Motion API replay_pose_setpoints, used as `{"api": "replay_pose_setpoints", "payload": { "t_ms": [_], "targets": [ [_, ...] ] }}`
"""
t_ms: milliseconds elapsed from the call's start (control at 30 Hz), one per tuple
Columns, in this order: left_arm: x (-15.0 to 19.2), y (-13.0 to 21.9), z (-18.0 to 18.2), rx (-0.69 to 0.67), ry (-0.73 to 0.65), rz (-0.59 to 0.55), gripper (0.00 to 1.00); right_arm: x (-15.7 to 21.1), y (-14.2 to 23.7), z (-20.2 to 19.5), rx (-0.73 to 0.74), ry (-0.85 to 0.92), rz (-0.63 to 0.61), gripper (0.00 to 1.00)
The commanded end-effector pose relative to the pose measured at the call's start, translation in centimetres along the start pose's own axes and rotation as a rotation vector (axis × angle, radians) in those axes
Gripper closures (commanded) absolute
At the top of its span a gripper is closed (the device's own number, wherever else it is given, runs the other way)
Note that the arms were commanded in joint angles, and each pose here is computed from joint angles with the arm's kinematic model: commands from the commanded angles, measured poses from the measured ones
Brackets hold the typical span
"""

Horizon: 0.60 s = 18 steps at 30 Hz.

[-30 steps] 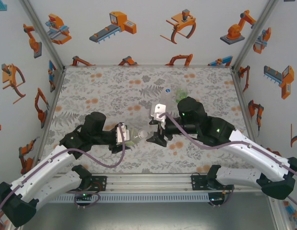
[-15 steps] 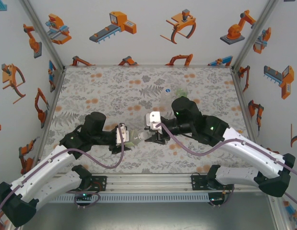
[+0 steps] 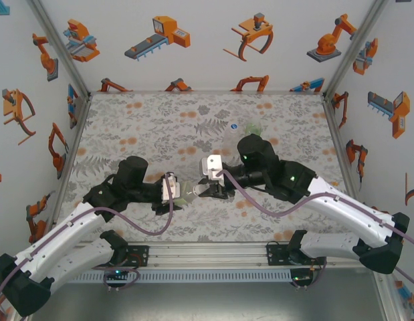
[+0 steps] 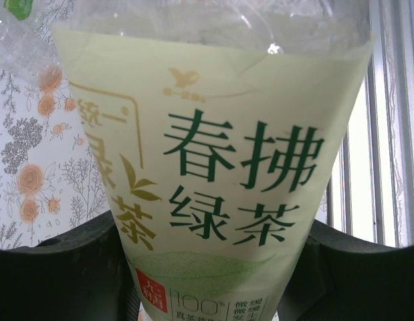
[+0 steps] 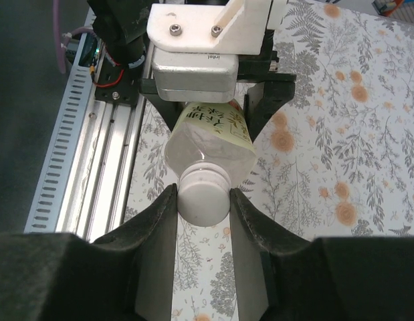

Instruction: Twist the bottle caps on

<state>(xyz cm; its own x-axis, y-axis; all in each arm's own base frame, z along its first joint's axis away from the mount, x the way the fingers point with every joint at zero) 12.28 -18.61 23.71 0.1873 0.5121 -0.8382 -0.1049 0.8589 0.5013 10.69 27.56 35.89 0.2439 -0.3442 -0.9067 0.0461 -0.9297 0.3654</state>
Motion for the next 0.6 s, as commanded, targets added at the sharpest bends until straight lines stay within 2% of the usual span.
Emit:
{"api": "replay_pose_setpoints", "payload": {
  "t_ms": [0,33,100,167,433,500,567],
  "targets": [
    [-1.3,0.4,0.1,0.009,-0.04,-0.039,1.0,-0.1,-0.2,-0.3,0.047,-0.105,-0.035,0.79],
    [-1.3,0.4,0.1,0.008,-0.041,-0.038,1.0,0.0,-0.3,-0.5,0.071,-0.16,-0.047,0.83],
    [-1.2,0.4,0.2,0.001,-0.039,-0.033,1.0,0.3,-0.4,-1.2,0.136,-0.309,-0.069,0.95],
    [-1.2,0.4,0.4,-0.018,-0.034,-0.023,1.0,1.0,-0.5,-2.4,0.248,-0.554,-0.076,1.0],
    [-1.1,0.5,0.9,-0.055,-0.033,-0.009,1.0,4.7,-1.1,-4.2,0.5,-1.5,-0.173,1.0],
    [-1.1,0.4,0.9,-0.055,-0.032,-0.007,1.0,5.5,-1.2,-4.2,0.534,-1.641,-0.201,1.0],
    [-1.1,0.4,0.9,-0.055,-0.031,-0.006,1.0,5.6,-1.3,-4.3,0.553,-1.694,-0.219,1.0]
  ]
}}
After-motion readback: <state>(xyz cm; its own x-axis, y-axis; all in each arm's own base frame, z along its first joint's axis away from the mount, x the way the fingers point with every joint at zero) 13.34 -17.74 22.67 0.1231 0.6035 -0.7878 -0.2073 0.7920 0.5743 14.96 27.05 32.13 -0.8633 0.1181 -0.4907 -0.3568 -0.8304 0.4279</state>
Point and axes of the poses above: each hand's point on the last joint's axis, 136 mm out from that joint toward the fingers, its own y axis back along the fingers, its own z axis along the line the jaws close on, x = y × z, the point moved 7 cm from there along y, back along the fingers, and after that the axes turned 1 degree about y, right-handed, at the moved point
